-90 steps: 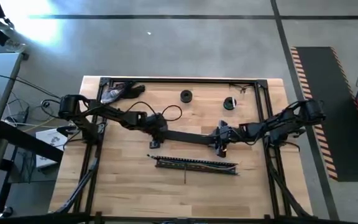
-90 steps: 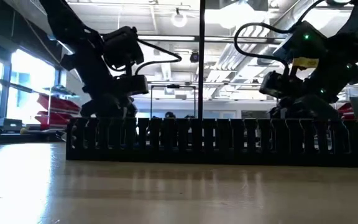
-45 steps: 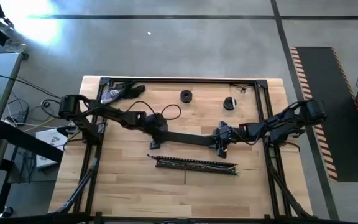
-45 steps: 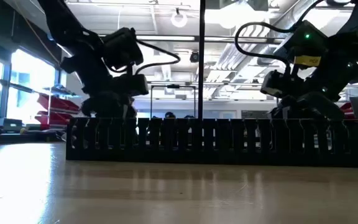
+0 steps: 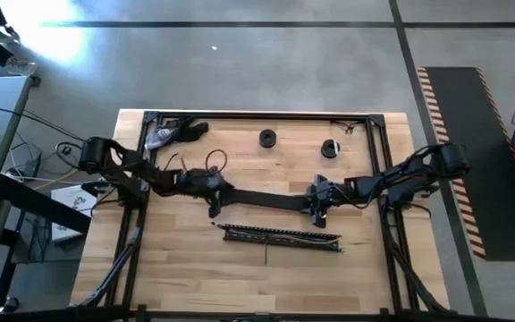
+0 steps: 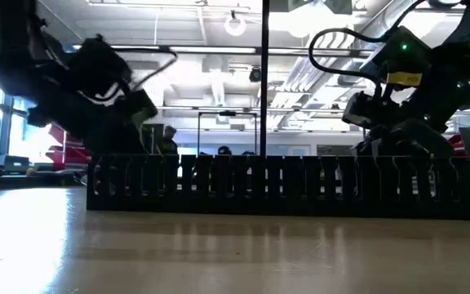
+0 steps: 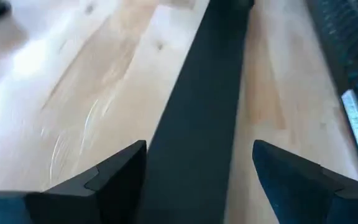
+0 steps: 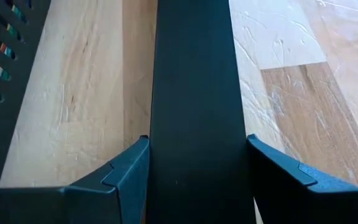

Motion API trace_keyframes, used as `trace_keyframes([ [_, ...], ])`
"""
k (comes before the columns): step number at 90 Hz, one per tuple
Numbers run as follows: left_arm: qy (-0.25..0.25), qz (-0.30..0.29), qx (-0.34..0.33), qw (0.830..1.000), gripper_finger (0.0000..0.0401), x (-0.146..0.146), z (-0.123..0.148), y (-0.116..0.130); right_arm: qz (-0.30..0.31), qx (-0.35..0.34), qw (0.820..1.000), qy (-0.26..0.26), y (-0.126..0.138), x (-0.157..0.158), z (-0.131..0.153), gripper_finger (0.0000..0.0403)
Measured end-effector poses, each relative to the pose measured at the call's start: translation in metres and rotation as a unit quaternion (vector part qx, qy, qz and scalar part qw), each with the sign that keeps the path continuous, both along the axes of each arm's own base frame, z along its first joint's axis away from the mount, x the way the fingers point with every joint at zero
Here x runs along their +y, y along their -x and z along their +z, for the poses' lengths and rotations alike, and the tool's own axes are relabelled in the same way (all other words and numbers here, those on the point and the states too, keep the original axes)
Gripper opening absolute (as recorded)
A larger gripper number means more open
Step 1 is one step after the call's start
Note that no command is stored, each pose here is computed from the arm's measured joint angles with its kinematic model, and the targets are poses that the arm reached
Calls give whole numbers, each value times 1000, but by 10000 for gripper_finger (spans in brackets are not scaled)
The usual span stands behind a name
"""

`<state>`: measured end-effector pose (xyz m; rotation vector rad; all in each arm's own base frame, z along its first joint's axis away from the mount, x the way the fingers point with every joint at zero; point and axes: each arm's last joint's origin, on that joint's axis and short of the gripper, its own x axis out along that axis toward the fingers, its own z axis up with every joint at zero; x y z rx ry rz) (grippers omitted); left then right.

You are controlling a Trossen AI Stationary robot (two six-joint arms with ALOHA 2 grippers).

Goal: Ziptie cables
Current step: Close the black cable duct

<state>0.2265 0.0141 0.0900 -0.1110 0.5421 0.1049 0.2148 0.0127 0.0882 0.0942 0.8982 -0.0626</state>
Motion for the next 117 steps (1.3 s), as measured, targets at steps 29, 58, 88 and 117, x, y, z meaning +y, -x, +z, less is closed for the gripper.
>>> trace_keyframes([
  [29, -91, -44, 40, 994, 276, -4, -7, -19, -1, -1, 1000, -2, 0, 0, 1, 209],
  [58, -48, -46, 66, 996, 268, -1, -25, -30, 2, 3, 1000, -2, 0, 0, 1, 209],
  [88, -47, -63, 67, 995, 218, -3, -24, -29, 6, 3, 1000, -2, 1, 0, 2, 209],
  [117, -52, -72, 41, 995, 213, -10, 2, -34, 8, -27, 1000, -12, 7, 0, 23, 209],
])
